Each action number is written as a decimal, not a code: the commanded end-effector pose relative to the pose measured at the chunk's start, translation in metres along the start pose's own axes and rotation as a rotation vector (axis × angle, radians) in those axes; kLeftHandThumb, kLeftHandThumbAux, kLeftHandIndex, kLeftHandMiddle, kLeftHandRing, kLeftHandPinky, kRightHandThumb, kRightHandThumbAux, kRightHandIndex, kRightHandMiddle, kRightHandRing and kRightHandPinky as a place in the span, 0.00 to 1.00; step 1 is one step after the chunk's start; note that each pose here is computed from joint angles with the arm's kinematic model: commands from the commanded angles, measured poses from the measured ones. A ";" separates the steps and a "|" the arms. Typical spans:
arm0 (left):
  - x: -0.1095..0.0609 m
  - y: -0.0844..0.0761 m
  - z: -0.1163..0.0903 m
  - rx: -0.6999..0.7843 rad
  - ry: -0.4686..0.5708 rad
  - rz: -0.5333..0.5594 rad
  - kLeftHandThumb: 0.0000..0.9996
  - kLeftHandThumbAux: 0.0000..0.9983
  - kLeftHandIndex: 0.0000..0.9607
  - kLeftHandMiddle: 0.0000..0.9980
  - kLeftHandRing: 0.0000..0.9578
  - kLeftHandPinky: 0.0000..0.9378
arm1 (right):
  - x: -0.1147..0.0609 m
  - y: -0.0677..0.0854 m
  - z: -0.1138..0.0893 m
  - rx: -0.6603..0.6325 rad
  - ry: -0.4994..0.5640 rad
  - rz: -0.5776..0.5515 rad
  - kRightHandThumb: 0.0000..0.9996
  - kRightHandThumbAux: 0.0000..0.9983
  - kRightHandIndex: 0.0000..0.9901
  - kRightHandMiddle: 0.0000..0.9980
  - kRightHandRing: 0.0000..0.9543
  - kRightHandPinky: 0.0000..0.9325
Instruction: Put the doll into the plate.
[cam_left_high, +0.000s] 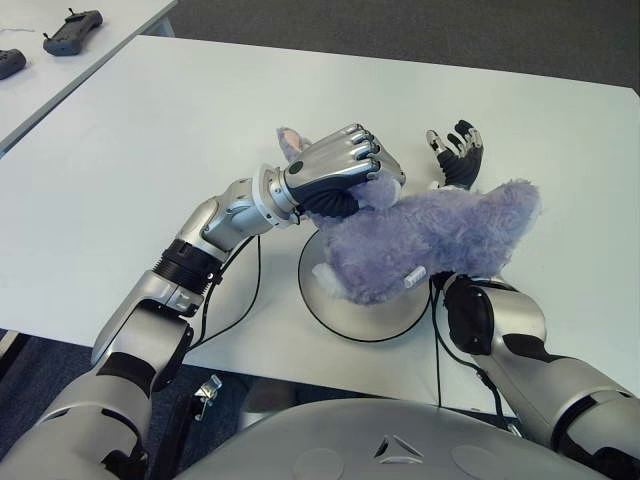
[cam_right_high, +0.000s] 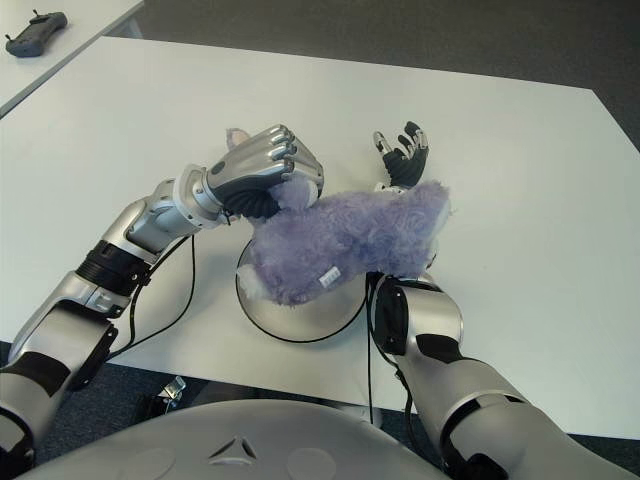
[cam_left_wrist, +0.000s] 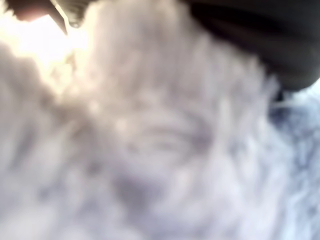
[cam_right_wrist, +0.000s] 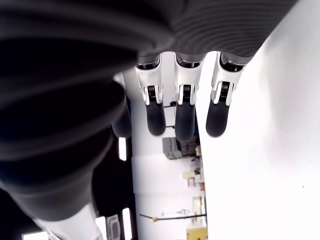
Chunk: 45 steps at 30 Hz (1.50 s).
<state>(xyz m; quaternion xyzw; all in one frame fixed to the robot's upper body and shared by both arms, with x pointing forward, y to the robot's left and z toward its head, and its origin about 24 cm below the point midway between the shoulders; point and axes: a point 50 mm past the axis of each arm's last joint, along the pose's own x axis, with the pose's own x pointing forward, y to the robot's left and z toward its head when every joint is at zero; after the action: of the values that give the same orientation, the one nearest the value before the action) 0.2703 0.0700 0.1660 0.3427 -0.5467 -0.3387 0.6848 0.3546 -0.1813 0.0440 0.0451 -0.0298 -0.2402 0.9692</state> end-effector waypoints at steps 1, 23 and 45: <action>-0.007 -0.013 -0.007 -0.092 0.097 0.006 0.73 0.71 0.76 0.84 0.87 0.92 | -0.098 -0.048 -0.123 -0.132 0.564 -0.097 0.19 0.82 0.18 0.18 0.19 0.21; -0.018 -0.026 -0.013 -0.283 0.247 0.069 0.89 0.67 0.79 0.85 0.88 0.92 | -0.102 -0.046 -0.124 -0.116 0.565 -0.111 0.15 0.76 0.20 0.14 0.14 0.16; -0.033 -0.040 -0.013 -0.333 0.336 0.031 0.89 0.66 0.80 0.84 0.87 0.87 | -0.102 -0.050 -0.126 -0.161 0.579 -0.060 0.00 0.76 0.18 0.12 0.09 0.11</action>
<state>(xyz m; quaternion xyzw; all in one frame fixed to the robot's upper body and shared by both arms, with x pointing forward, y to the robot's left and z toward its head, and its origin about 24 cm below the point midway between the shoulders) 0.2753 0.0704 0.1392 0.2572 -0.4352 -0.3398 0.7931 0.3540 -0.1815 0.0442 0.0494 -0.0339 -0.2441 0.9679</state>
